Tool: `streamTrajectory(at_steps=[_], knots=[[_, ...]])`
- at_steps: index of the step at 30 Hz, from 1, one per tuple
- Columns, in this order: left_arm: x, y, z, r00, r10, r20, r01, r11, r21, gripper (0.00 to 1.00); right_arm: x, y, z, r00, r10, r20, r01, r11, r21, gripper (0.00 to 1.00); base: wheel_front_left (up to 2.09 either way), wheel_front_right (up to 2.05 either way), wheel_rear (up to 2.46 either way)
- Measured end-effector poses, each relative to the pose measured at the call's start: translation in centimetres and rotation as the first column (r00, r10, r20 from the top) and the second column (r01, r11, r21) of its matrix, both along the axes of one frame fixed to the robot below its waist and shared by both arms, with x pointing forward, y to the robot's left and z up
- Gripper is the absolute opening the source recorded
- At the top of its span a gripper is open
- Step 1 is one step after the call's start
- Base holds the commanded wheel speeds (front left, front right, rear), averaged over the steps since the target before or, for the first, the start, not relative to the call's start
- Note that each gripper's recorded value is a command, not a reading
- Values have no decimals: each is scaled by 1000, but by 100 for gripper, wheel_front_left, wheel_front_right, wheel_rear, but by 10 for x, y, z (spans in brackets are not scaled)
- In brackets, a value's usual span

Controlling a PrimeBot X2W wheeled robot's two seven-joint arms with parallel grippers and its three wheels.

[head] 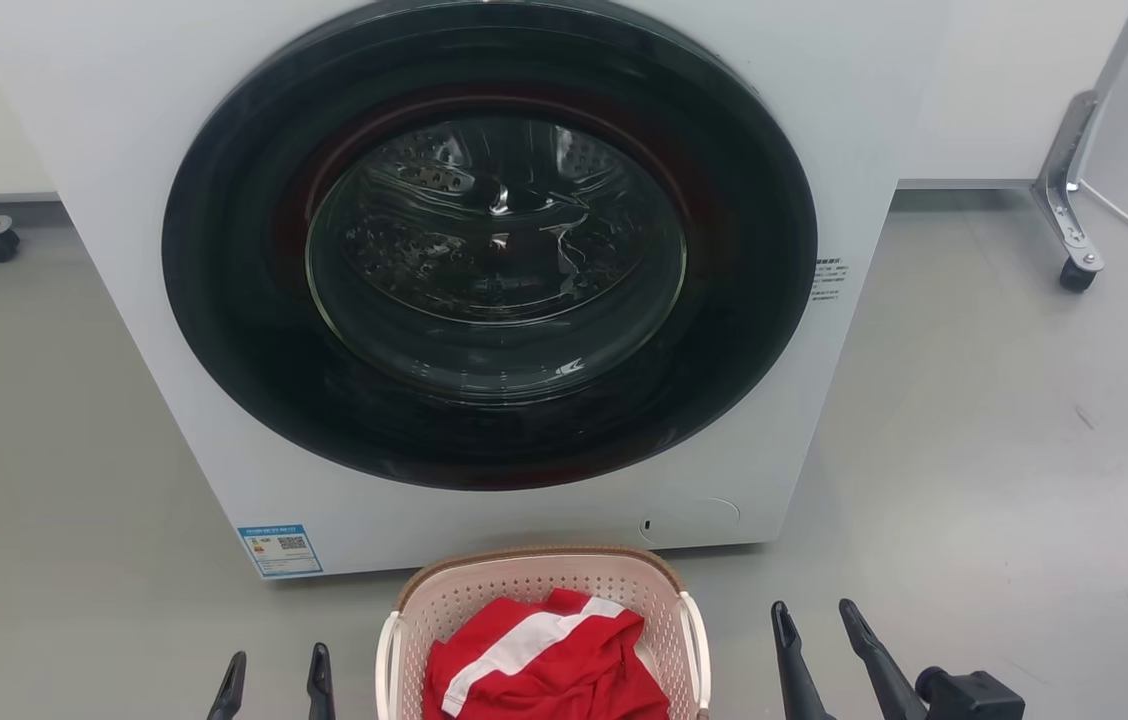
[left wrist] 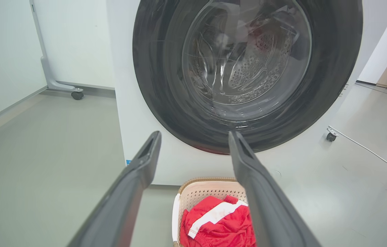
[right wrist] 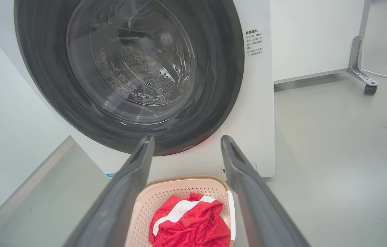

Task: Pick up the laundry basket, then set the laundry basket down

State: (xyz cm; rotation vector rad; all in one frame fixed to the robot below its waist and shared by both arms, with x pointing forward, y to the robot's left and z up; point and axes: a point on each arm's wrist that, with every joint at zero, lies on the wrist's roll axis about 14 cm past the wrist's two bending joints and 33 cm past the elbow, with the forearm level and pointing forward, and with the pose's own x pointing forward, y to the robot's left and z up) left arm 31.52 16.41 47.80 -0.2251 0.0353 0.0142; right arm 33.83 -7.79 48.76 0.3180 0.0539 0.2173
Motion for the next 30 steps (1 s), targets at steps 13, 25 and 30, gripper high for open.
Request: streamTrajectory(at_steps=[13, 25, 30], knots=[[-3, -5, 8, 1000, -12, 26, 12, 1000, 2, 100, -9, -8, 9, 998, -38, 45, 39, 999, -30, 100, 0, 0, 0], [-8, -5, 9, 1000, -5, 29, 6, 1000, -7, 100, -12, -11, 17, 996, -51, 76, 53, 998, -36, 100, 0, 0, 0], [-8, -5, 10, 999, 1, 33, 0, 1000, -12, 100, -11, -11, 20, 994, -56, 88, 60, 998, -37, 100, 0, 0, 0]])
